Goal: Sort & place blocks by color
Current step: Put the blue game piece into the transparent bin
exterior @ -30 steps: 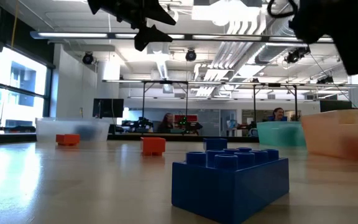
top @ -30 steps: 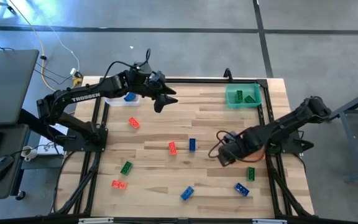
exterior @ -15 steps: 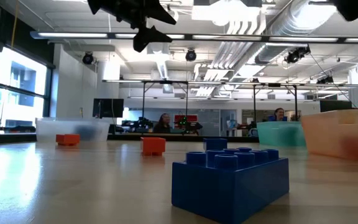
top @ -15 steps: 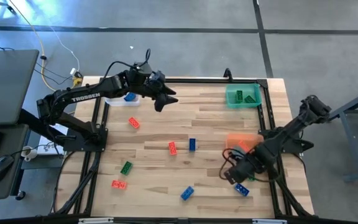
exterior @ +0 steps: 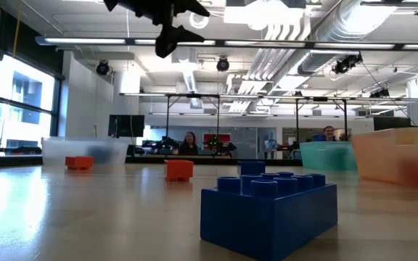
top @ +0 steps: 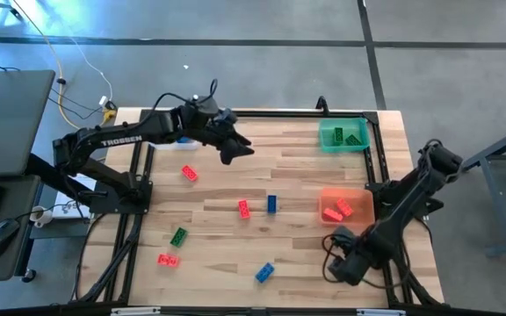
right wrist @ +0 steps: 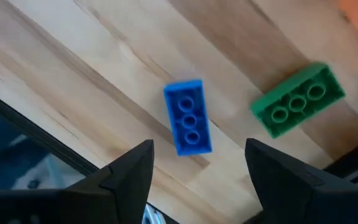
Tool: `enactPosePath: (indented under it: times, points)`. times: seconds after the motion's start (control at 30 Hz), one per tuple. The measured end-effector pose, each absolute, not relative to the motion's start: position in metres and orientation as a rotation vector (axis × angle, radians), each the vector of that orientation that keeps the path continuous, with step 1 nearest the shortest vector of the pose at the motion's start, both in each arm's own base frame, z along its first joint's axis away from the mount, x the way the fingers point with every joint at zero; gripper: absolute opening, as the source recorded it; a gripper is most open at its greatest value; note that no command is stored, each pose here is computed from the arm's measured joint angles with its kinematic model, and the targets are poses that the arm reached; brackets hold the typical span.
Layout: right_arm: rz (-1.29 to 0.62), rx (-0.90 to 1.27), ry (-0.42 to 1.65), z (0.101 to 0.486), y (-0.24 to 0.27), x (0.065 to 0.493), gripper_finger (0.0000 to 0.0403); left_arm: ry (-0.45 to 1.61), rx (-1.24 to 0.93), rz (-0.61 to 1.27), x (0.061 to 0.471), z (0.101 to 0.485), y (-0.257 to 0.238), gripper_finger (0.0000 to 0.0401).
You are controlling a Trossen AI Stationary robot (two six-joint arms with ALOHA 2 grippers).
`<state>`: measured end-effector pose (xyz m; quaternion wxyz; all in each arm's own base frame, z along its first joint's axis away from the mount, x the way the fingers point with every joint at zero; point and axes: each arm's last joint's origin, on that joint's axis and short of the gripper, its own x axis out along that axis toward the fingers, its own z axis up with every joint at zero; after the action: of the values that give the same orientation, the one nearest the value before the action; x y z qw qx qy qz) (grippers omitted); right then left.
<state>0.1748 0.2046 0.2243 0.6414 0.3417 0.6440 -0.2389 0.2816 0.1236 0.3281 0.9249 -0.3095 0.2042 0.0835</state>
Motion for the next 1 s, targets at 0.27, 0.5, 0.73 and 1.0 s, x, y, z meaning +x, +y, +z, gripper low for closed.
enactPosePath:
  times: [0.27,0.5,0.73,1.0]
  points:
    - [-0.533,0.739,1.525,0.204,0.221,0.177,0.0240,0.440,-0.651,0.116,0.289,0.328,0.105,0.0234]
    - [-0.545,0.698,1.561,0.182,0.230,0.184,0.0240,0.452,-0.666,0.085,0.293,0.328,0.094,0.0234]
    - [-0.559,0.632,1.664,0.164,0.234,0.185,0.0240,0.461,-0.658,0.061,0.296,0.328,0.085,0.0234]
    - [-0.562,0.605,1.673,0.150,0.238,0.188,0.0240,0.455,-0.638,0.108,0.297,0.328,0.081,0.0234]
